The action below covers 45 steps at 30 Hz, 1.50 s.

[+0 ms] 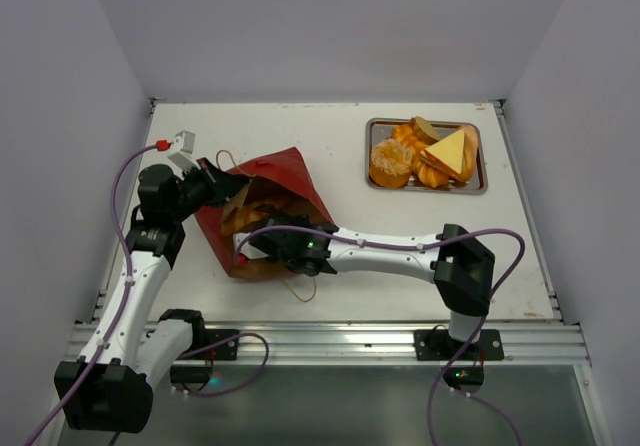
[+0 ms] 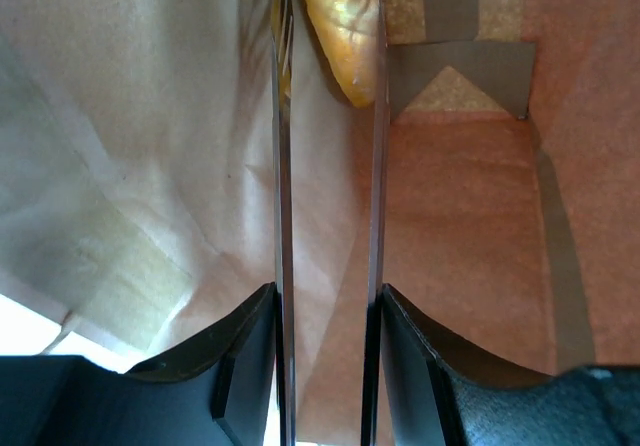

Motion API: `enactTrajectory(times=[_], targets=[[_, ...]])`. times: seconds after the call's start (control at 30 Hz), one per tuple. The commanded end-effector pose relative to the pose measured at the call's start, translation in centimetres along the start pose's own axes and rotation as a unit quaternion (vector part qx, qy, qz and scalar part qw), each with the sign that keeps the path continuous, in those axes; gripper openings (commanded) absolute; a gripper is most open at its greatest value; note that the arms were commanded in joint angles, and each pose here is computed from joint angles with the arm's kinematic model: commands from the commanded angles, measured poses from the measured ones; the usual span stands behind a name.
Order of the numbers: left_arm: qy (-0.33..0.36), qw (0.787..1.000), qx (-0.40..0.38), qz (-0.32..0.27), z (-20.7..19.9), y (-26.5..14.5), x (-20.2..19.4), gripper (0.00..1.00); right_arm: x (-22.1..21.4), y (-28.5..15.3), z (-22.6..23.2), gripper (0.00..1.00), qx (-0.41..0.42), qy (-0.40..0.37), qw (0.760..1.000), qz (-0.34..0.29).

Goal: Take the fake bread out of the paper bag

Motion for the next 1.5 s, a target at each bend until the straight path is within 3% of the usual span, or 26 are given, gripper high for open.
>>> enactTrajectory(times=[0.0, 0.43, 0.53, 0.67, 0.83, 1.13, 1.47], targets=[[0.013, 1.000, -0.003, -0.006, -0.2, 0.0, 0.3, 0.00, 1.0, 0.3, -1.1, 0.47, -0.034, -0.020, 0.999, -0.004], [0.011, 1.000, -0.006, -0.008, -0.4, -0.2, 0.5, 0.00, 1.6, 2.5, -0.8, 0.46, -0.080, -0.055, 0.995, 0.003], [0.012, 1.000, -0.004, -0.007, -0.5, -0.3, 0.6, 0.00, 1.5, 2.7, -0.8, 0.37, -0.081, -0.051, 0.995, 0.003], [0.016, 1.000, 0.005, -0.007, -0.2, -0.2, 0.7, 0.00, 1.5, 1.4, -1.5, 0.13, -0.074, -0.034, 0.997, -0.011], [0.015, 0.999, 0.027, -0.012, 0.5, 0.0, 0.8, 0.00, 1.0, -1.6, -2.7, 0.00, -0.034, 0.004, 0.999, -0.042], [0.005, 0.997, 0.069, -0.033, 1.5, 0.3, 2.0, 0.00, -2.2, -7.1, -4.2, 0.00, 0.013, 0.038, 0.996, -0.084], [0.003, 0.994, 0.098, -0.054, 1.7, 0.3, 4.0, 0.00, -6.6, -10.1, -5.0, 0.00, 0.047, 0.056, 0.993, -0.091]])
Point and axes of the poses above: each gripper's point midway between its finger pads, its own y axis out along the fingers, its own z axis along the line the jaws close on, x = y × z, the point moved 4 cm from there along -y, back along the fingers, and after that the axes turned 15 degrees about y, right-handed, at the moved point
